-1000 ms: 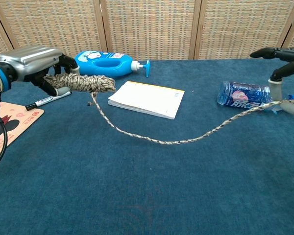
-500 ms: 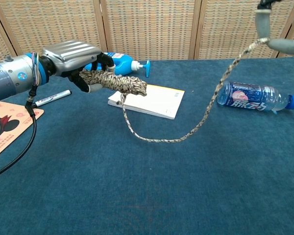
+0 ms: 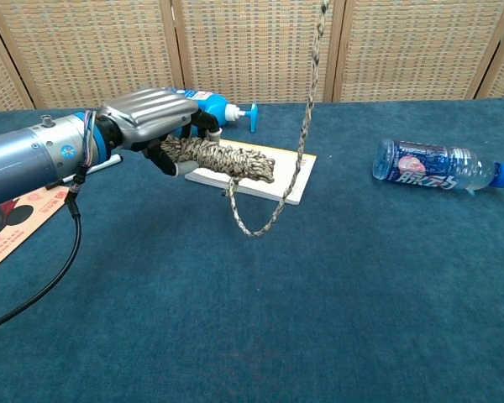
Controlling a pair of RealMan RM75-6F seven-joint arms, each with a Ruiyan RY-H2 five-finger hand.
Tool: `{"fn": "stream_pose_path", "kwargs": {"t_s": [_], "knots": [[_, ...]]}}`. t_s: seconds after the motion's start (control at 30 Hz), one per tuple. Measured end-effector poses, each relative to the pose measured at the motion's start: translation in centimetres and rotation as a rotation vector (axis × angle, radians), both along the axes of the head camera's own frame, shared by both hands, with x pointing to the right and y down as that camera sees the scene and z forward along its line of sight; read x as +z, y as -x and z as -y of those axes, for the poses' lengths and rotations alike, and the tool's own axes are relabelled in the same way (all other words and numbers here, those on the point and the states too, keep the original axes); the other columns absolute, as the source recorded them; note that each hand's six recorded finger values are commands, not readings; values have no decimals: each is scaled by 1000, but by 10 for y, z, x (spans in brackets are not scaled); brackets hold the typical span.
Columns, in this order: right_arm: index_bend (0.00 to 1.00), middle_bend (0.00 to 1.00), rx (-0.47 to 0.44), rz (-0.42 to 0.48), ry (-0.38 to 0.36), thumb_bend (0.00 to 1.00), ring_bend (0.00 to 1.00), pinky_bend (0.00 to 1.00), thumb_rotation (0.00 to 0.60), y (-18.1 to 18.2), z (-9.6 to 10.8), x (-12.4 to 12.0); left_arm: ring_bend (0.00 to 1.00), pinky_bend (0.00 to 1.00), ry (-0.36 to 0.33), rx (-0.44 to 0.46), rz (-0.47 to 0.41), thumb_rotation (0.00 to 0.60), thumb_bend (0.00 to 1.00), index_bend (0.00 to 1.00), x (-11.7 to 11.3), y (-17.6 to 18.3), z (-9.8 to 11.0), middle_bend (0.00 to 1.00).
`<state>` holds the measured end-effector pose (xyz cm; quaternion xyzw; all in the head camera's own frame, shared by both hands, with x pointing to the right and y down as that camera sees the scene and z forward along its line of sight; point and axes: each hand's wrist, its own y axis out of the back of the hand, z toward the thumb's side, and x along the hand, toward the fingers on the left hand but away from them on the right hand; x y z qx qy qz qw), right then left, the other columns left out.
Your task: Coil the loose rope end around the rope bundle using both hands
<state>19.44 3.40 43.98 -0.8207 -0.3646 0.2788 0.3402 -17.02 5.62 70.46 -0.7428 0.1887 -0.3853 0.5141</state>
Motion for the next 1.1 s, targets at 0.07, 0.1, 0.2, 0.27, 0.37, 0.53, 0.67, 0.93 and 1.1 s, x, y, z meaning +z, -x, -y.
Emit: {"fn": "stream_pose_path", "kwargs": {"t_s": [0.07, 0.1, 0.2, 0.27, 0.37, 0.53, 0.67, 0.93, 1.1], "knots": [[679, 2, 21, 34, 6, 450, 0, 0, 600, 6, 10, -8, 494, 672, -2, 9, -10, 600, 746, 637, -1, -4, -1, 548], [679, 2, 29, 49, 9, 450, 0, 0, 600, 8, 15, -12, 494, 672, -3, 11, -14, 600, 746, 637, -1, -5, -1, 550], [679, 3, 51, 93, 13, 450, 0, 0, 600, 16, 27, -24, 494, 672, -9, 19, -22, 600, 746, 637, -2, -9, -1, 553], [680, 4, 66, 120, 18, 450, 0, 0, 600, 21, 35, -31, 494, 672, -8, 23, -22, 600, 746, 637, -1, -10, -1, 553], [679, 7, 90, 160, 30, 450, 0, 0, 600, 26, 45, -40, 494, 672, -3, 26, -23, 600, 746, 637, 0, -12, -1, 553], [679, 8, 136, 210, 64, 450, 0, 0, 600, 33, 61, -47, 506, 672, 7, 40, -37, 600, 746, 645, 1, -15, -5, 565], [679, 11, 178, 232, 70, 449, 0, 0, 600, 34, 76, -50, 506, 672, 8, 79, -42, 600, 745, 645, 2, -17, -12, 565], [679, 14, 304, 306, 92, 449, 0, 0, 600, 30, 107, -49, 506, 672, 48, 131, -78, 600, 745, 645, 1, -17, -23, 565], [679, 15, 380, 295, 105, 449, 0, 0, 600, 21, 125, -30, 506, 672, 90, 170, -141, 600, 746, 645, -6, -18, -31, 565]]}}
